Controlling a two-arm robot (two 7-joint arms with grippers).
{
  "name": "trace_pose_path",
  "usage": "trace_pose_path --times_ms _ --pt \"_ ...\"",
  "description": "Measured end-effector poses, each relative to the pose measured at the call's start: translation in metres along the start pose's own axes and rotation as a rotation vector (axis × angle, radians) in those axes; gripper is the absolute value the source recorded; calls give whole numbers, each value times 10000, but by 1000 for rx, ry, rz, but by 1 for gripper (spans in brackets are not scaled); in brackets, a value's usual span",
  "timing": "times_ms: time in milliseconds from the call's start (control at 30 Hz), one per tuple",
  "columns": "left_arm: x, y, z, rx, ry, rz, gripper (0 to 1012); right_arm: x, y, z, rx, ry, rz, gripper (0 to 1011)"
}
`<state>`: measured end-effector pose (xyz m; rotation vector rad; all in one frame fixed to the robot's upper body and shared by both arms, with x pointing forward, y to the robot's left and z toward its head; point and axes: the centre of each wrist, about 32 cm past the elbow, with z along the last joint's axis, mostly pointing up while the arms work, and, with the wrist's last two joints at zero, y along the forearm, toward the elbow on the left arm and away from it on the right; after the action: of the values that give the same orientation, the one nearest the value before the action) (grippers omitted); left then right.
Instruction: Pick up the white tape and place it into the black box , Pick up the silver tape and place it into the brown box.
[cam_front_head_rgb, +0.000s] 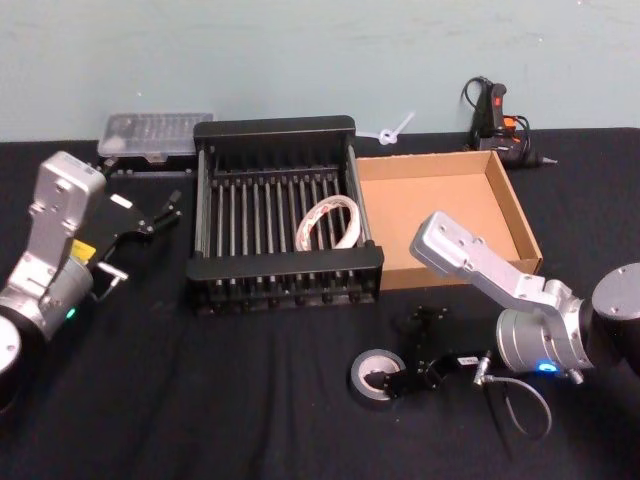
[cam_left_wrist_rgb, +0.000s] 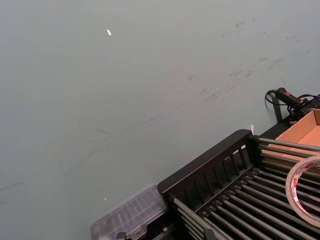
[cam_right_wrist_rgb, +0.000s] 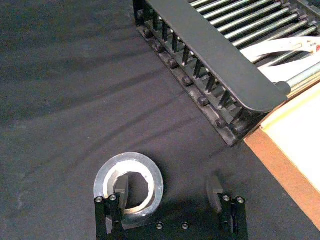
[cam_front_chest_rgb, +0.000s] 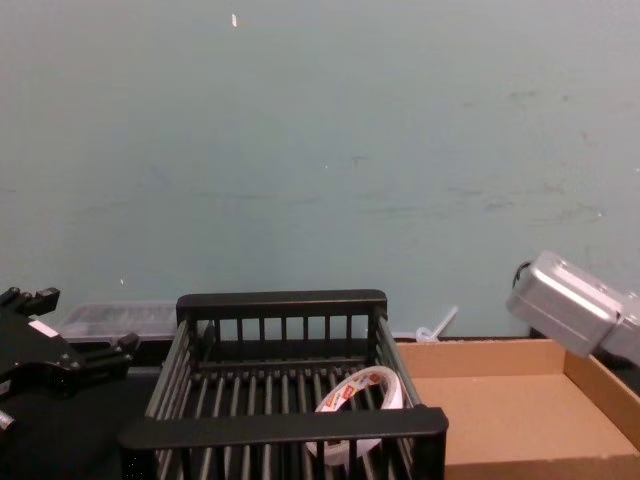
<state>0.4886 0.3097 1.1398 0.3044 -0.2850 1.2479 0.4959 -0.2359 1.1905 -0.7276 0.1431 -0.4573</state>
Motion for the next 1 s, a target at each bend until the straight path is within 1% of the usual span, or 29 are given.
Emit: trace_pose_path --times_ms 300,333,400,433,533,600,633,800,833,867,900,933,1000 --pt "0 0 0 0 0 0 1001 0 -4 1 1 0 0 991" --pt "0 0 0 0 0 0 1001 0 -4 1 1 0 0 958" --pt "0 0 0 0 0 0 1001 0 -4 1 1 0 0 929" --pt "0 0 0 0 0 0 1001 0 -5 1 1 0 0 889" --pt "0 0 0 0 0 0 1001 0 -5 2 1 0 0 841" --pt "0 0 0 0 0 0 1001 0 -6 2 1 0 0 765" --pt "0 0 0 0 0 0 1001 0 -7 2 1 -1 0 747" --pt "0 0 0 0 0 0 1001 0 -7 3 2 0 0 591" --pt "0 0 0 0 0 0 1001 0 -7 3 2 0 0 531" --pt "0 0 0 0 0 0 1001 0 -7 3 2 0 0 531" --pt "0 0 0 0 0 0 1001 -1 -7 3 2 0 0 488" --pt "0 0 0 0 0 0 1001 0 -7 3 2 0 0 473" --pt "0 0 0 0 0 0 1001 0 -7 3 2 0 0 386"
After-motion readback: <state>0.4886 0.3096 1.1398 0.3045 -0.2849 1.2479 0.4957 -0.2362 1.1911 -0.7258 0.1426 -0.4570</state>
